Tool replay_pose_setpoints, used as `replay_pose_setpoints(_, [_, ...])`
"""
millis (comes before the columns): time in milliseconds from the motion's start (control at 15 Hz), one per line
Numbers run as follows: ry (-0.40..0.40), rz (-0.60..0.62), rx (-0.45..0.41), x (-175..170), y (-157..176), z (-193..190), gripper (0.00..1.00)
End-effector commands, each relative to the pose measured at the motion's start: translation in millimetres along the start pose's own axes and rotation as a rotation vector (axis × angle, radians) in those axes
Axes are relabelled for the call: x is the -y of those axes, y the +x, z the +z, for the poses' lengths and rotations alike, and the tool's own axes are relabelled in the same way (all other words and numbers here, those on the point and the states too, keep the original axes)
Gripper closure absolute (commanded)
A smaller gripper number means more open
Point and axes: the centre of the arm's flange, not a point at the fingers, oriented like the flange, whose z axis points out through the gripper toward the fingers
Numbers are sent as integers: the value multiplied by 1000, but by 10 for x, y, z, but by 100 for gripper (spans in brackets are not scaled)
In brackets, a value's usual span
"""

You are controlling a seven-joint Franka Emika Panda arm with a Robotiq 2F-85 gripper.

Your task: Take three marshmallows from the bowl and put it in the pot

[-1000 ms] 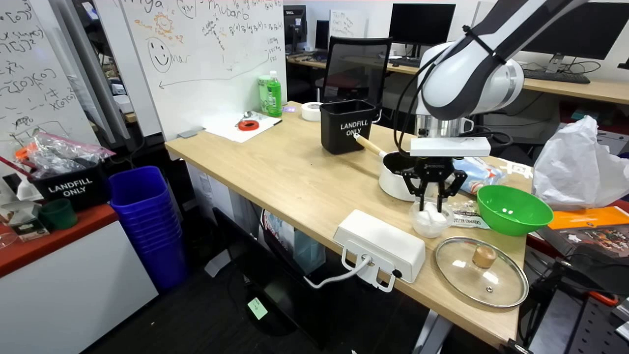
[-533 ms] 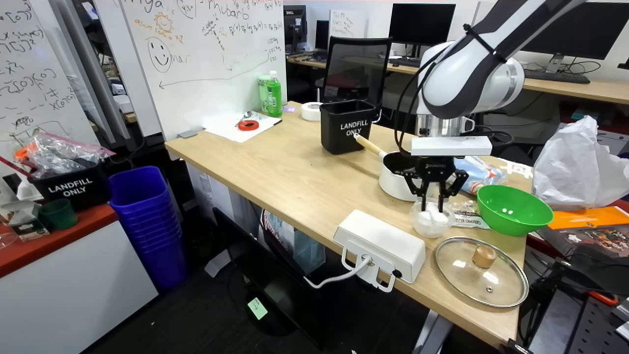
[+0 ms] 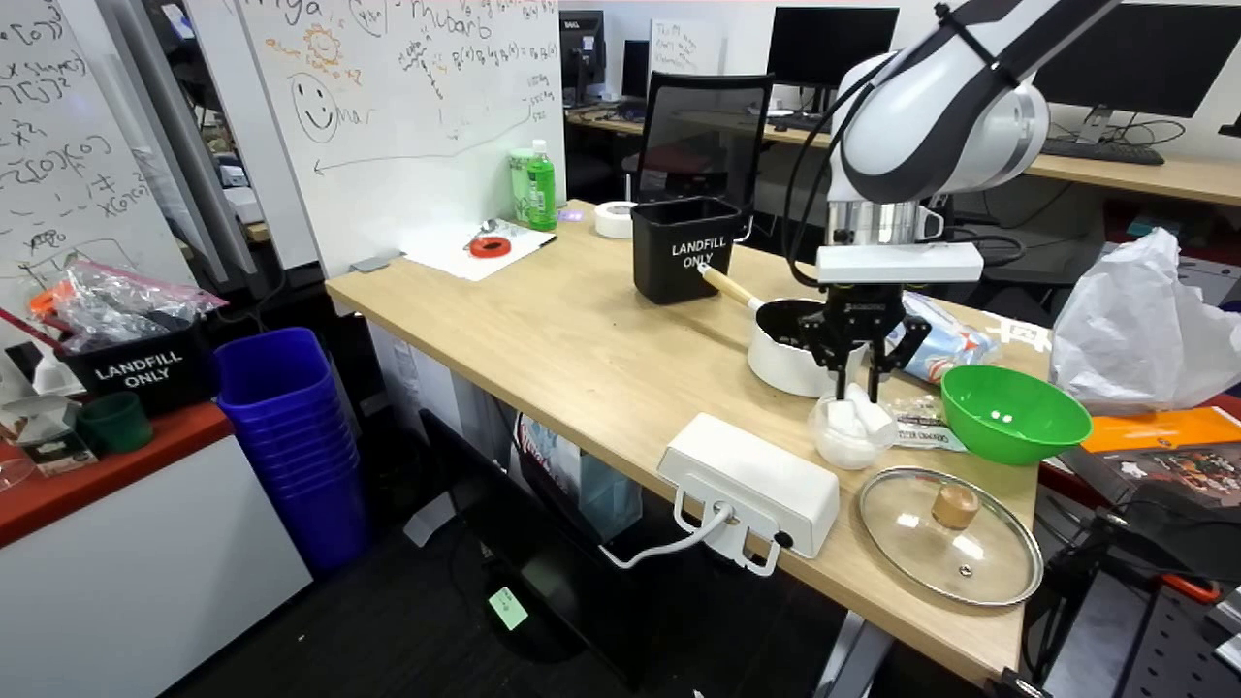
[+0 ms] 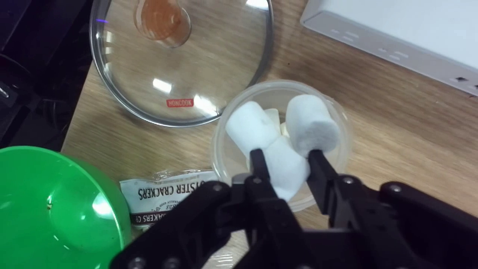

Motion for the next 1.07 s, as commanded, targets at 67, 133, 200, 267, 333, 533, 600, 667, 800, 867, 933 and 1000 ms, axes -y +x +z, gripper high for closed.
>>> replay_pose_setpoints(67, [3, -16, 0, -56, -43, -140, 92])
replay_pose_setpoints(133, [6, -16, -3, -59, -45, -163, 92])
replay_pose_setpoints(200, [10, -14, -5, -60, -45, -182, 92])
replay_pose_setpoints(267, [24, -8, -10, -63, -41, -206, 92])
replay_pose_setpoints(333, [44, -4, -17, -61, -36, -235, 92])
replay_pose_setpoints(533, [92, 21, -24, -47, -7, -369, 92])
replay_pose_setpoints(600, [108, 29, -25, -44, 4, -422, 92])
replay_pose_setpoints(667, [123, 39, -25, -44, 24, -483, 92])
replay_pose_setpoints(800, [150, 62, -34, -53, 78, -601, 92])
replay_pose_setpoints(867, [161, 75, -40, -61, 114, -647, 92])
replay_pose_setpoints(933, [176, 93, -47, -72, 165, -693, 92])
replay_pose_setpoints(1000, [188, 109, -50, -84, 215, -730, 92])
